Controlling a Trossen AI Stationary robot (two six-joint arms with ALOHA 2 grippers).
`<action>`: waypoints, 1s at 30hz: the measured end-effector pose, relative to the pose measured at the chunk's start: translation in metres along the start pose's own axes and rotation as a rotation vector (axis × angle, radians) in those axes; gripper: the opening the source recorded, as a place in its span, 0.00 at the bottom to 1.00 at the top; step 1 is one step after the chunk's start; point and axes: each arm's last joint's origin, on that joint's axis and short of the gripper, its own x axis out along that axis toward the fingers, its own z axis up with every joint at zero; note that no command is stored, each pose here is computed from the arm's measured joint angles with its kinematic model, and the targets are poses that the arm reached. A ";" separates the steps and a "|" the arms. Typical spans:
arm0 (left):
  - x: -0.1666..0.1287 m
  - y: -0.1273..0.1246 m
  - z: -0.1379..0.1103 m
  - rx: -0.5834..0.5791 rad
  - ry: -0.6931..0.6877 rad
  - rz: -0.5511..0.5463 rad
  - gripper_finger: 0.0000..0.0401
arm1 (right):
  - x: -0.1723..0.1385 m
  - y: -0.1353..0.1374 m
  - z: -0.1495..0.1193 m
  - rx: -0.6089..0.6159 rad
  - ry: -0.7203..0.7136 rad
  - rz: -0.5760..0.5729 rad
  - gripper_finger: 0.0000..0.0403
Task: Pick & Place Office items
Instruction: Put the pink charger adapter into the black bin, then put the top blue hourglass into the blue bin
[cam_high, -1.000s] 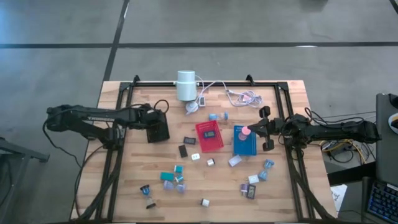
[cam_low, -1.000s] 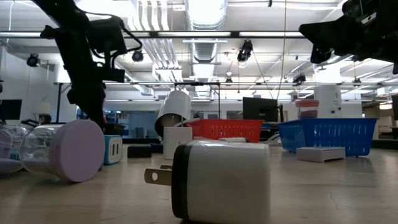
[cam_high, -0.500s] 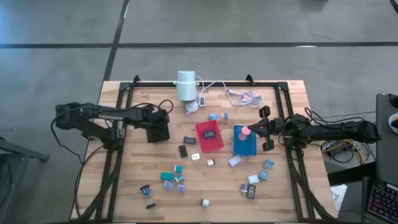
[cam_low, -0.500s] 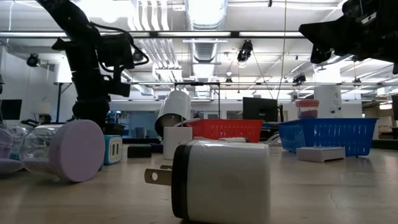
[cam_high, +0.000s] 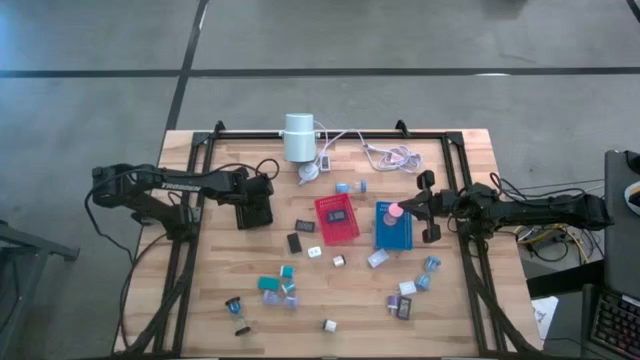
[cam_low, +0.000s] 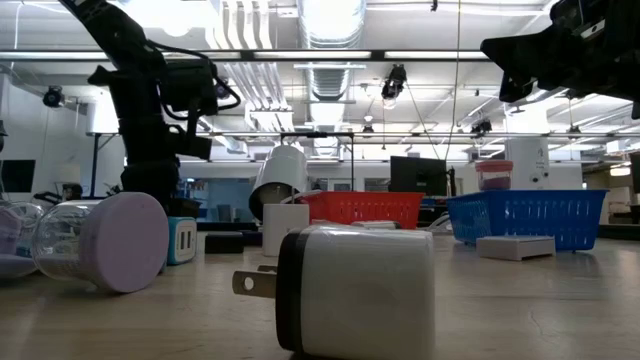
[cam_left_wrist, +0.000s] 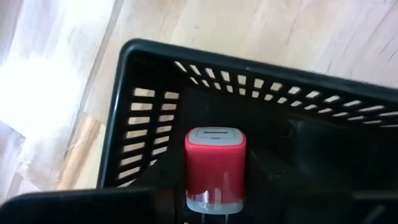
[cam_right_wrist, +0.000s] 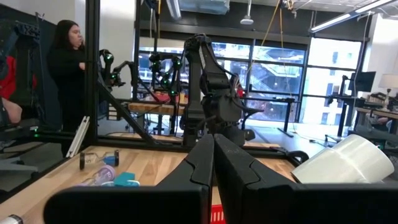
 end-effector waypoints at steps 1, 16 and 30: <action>0.000 0.000 0.000 -0.002 -0.002 0.000 0.33 | 0.000 0.000 0.000 0.000 0.000 0.000 0.02; -0.042 0.011 0.001 -0.014 -0.159 -0.020 0.71 | 0.000 0.000 0.000 0.000 0.000 0.000 0.02; -0.089 0.020 -0.024 0.060 -1.129 -0.172 0.67 | 0.000 0.000 0.000 -0.001 -0.001 0.000 0.02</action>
